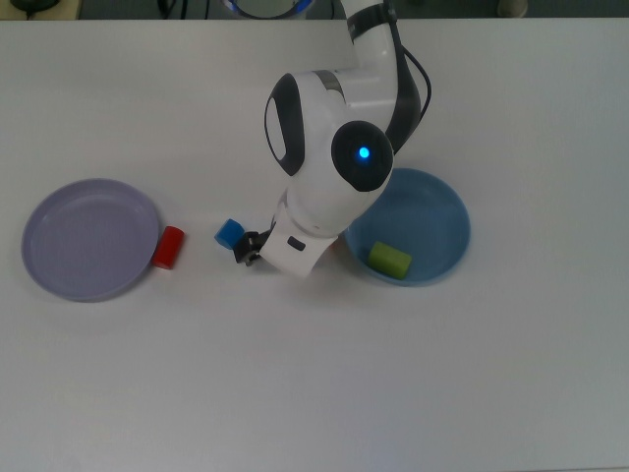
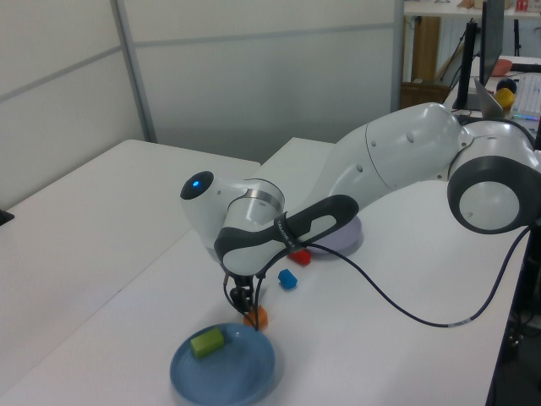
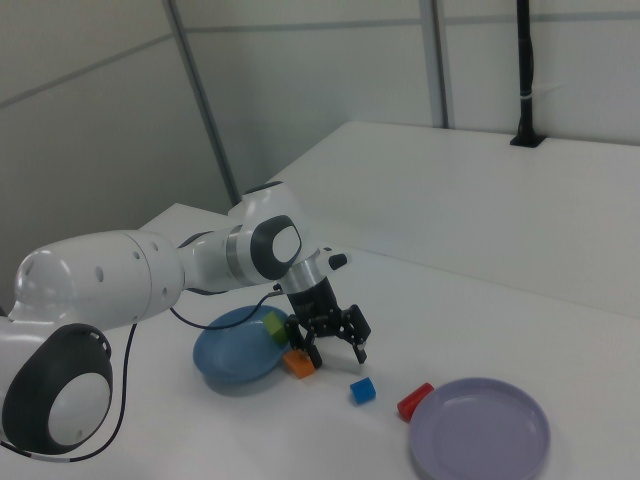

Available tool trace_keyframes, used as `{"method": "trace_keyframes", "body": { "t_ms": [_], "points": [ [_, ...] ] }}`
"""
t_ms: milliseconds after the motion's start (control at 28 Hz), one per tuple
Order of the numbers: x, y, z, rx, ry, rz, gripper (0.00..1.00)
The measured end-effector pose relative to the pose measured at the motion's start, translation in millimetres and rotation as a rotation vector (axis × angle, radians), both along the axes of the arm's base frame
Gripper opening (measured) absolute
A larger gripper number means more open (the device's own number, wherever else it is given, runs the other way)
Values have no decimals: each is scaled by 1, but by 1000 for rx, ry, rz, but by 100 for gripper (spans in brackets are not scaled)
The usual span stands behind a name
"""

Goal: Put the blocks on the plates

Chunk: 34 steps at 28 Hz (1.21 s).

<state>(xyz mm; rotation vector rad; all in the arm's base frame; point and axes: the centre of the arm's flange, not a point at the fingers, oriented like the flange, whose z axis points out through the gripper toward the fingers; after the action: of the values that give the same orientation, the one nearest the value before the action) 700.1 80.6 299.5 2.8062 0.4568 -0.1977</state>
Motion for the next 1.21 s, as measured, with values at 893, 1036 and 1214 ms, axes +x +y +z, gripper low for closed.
{"method": "trace_keyframes", "body": {
  "t_ms": [893,1036,1214],
  "points": [
    [-14,1,39,31,196,428,100],
    [-20,23,37,51,236,506,100],
    [-30,49,33,65,292,591,100]
  ]
}}
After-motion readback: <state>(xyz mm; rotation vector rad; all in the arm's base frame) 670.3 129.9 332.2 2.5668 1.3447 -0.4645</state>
